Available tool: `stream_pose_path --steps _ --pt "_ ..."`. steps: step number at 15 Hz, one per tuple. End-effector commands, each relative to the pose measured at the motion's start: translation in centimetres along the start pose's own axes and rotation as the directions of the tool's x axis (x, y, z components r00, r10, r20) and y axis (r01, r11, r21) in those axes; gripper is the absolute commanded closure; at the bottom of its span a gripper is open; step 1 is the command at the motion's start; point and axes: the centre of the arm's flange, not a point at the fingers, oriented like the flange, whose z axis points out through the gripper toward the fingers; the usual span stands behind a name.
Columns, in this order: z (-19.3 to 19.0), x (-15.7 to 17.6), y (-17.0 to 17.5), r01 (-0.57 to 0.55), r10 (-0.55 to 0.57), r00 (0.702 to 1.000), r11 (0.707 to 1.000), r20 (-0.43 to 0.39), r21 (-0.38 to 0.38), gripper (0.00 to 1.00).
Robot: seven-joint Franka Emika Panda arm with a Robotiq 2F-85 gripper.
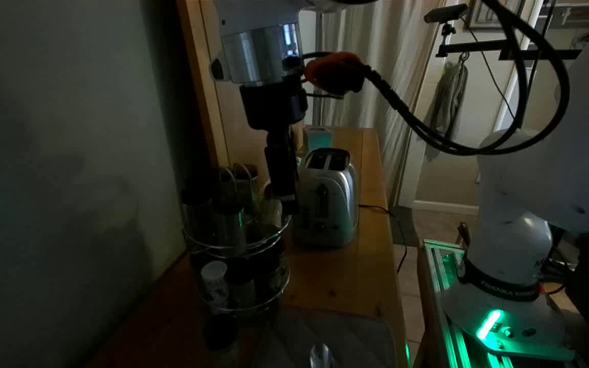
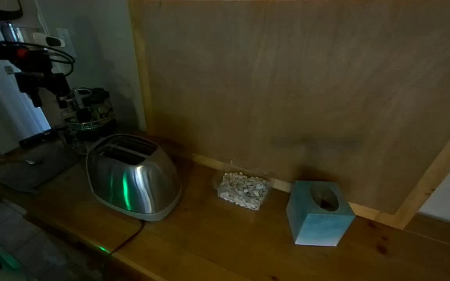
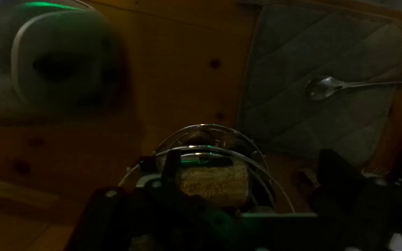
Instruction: Straighten the tilted bottle on the rack
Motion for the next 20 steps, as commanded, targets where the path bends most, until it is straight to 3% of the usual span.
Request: stream_pose_path --steps 1,5,8,13,20 --pt "0.0 0.0 0.0 0.000 0.000 1.000 1.000 0.000 0.000 0.00" --pt "0.0 0.0 0.0 0.000 0.000 1.000 1.000 0.000 0.000 0.00" --pt "0.1 0.9 2.5 -0.121 0.121 0.993 0.992 0.015 0.038 0.00" --pt "0.5 0.7 5.6 -0.314 0.313 0.949 0.948 0.022 0.045 0.00" --pt "1.0 0.2 6.6 -0.456 0.456 0.890 0.889 0.007 0.049 0.00"
